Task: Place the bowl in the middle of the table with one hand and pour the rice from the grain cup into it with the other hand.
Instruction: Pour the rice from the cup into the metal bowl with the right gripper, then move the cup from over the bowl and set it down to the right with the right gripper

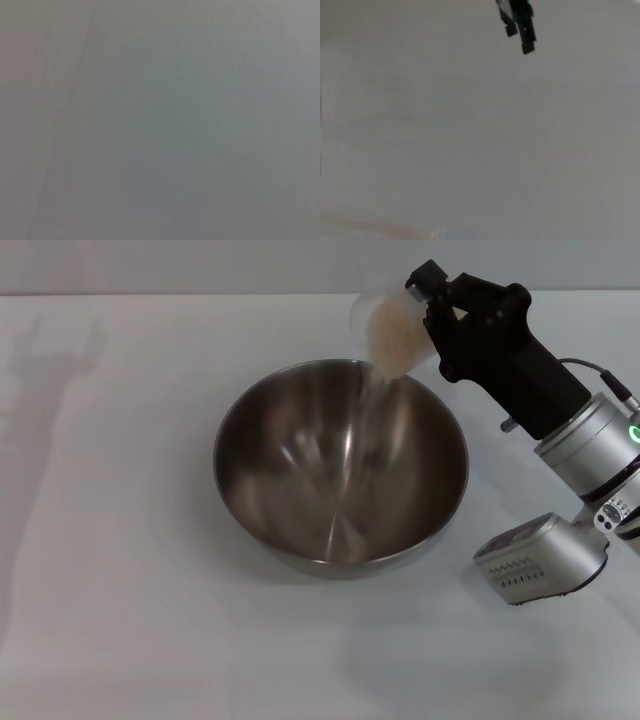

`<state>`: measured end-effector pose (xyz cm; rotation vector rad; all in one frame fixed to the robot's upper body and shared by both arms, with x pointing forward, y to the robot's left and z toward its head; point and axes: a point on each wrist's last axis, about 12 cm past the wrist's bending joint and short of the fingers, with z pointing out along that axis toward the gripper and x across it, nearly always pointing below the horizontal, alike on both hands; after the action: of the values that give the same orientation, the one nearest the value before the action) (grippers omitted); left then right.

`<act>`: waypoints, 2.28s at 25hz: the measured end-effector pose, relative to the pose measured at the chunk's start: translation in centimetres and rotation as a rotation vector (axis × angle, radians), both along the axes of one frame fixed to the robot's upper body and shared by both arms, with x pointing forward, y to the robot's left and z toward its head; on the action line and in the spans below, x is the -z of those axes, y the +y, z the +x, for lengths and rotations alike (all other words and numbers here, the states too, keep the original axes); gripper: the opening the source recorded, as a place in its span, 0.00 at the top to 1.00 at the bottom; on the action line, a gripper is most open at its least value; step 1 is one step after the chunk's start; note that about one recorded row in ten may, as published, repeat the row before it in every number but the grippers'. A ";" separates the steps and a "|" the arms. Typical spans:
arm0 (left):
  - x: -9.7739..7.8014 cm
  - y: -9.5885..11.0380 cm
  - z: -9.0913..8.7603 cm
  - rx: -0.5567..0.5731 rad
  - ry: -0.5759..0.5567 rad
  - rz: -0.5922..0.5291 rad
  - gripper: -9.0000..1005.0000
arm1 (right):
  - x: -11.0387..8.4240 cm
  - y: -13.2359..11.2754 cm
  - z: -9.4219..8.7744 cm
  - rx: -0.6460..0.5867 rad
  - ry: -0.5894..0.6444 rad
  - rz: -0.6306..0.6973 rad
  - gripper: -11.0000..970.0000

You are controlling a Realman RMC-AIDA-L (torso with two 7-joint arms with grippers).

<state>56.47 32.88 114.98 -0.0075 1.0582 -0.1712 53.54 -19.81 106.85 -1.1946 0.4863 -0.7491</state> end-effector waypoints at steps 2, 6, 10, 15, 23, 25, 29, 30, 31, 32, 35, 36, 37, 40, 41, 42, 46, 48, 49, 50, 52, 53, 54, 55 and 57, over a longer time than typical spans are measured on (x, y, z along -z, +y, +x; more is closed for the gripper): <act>0.1 0.0 -0.1 -0.001 0.002 -0.002 0.19 | -0.1 0.1 0.1 -0.006 -0.029 -0.037 0.97; 0.2 -0.3 -0.1 -0.001 0.001 -0.010 0.19 | -0.4 0.2 0.5 -0.034 -0.079 -0.105 0.97; 0.2 -0.5 -0.1 -0.005 -0.003 -0.024 0.19 | -0.6 0.4 0.9 -0.066 -0.107 -0.153 0.97; 0.2 -0.7 -0.1 -0.004 -0.004 -0.030 0.19 | -0.9 0.6 1.5 -0.101 -0.147 -0.224 0.97; 0.1 -0.8 0.1 -0.008 -0.003 -0.038 0.19 | -1.0 1.1 1.7 -0.159 -0.241 -0.353 0.97; 0.1 -0.8 0.2 -0.013 -0.004 -0.043 0.19 | -1.0 1.1 1.8 -0.174 -0.261 -0.383 0.97; 0.1 -0.7 0.2 -0.021 -0.003 -0.051 0.19 | -1.0 1.2 2.0 -0.195 -0.296 -0.434 0.97; 0.1 -0.7 0.2 -0.021 -0.002 -0.051 0.19 | -1.0 1.1 2.0 -0.200 -0.305 -0.450 0.97; 0.1 -0.7 0.3 -0.021 -0.001 -0.051 0.19 | -1.0 1.0 2.1 -0.205 -0.313 -0.465 0.97; 0.1 -0.7 0.3 -0.021 0.000 -0.051 0.19 | -1.0 1.0 2.1 -0.208 -0.320 -0.479 0.97; 0.1 -0.8 0.3 -0.021 0.004 -0.051 0.19 | -1.1 0.9 2.3 -0.211 -0.341 -0.506 0.97; 0.0 -0.9 0.5 -0.019 0.005 -0.051 0.19 | -1.1 0.9 2.3 -0.210 -0.344 -0.509 0.97; 0.0 -0.9 0.5 -0.018 0.005 -0.051 0.19 | -1.1 0.9 2.4 -0.209 -0.346 -0.510 0.97; -0.1 -0.9 0.6 -0.017 0.005 -0.050 0.19 | -1.2 0.8 2.4 -0.209 -0.347 -0.511 0.97; -0.1 -0.9 0.6 -0.016 0.005 -0.050 0.19 | -1.2 0.8 2.4 -0.209 -0.347 -0.511 0.97; -0.1 -0.9 0.7 -0.016 0.006 -0.050 0.19 | -1.2 0.9 2.4 -0.208 -0.348 -0.511 0.97; -0.1 -0.9 0.7 -0.016 0.008 -0.050 0.19 | -1.3 1.0 2.4 -0.197 -0.344 -0.492 0.97; -0.1 -0.9 0.7 -0.017 0.008 -0.050 0.19 | -1.5 1.1 2.5 -0.165 -0.310 -0.426 0.97; -0.1 -0.9 0.7 -0.017 0.008 -0.050 0.19 | -1.8 1.1 2.6 -0.143 -0.279 -0.366 0.97; -0.1 -0.9 0.7 -0.017 0.008 -0.050 0.19 | -2.0 1.2 2.6 -0.119 -0.241 -0.285 0.97; -0.1 -0.9 0.7 -0.018 0.009 -0.050 0.19 | -2.6 1.1 2.5 -0.081 -0.159 -0.101 0.97; 0.0 -0.8 0.6 -0.020 0.011 -0.050 0.19 | -2.8 1.1 2.4 -0.070 -0.116 -0.007 0.97; 0.1 -0.8 0.6 -0.020 0.012 -0.049 0.19 | -3.1 1.1 2.1 -0.056 -0.022 0.202 0.97; 0.1 -0.8 0.6 -0.021 0.012 -0.049 0.19 | -3.1 1.1 2.1 -0.056 -0.022 0.202 0.97; 0.1 -0.7 0.6 -0.021 0.012 -0.049 0.19 | -3.3 0.9 2.0 -0.045 0.073 0.401 0.97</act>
<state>57.07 32.13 114.91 -0.0637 1.0653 -0.1780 55.50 -18.91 110.12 -0.8561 0.6350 -0.5379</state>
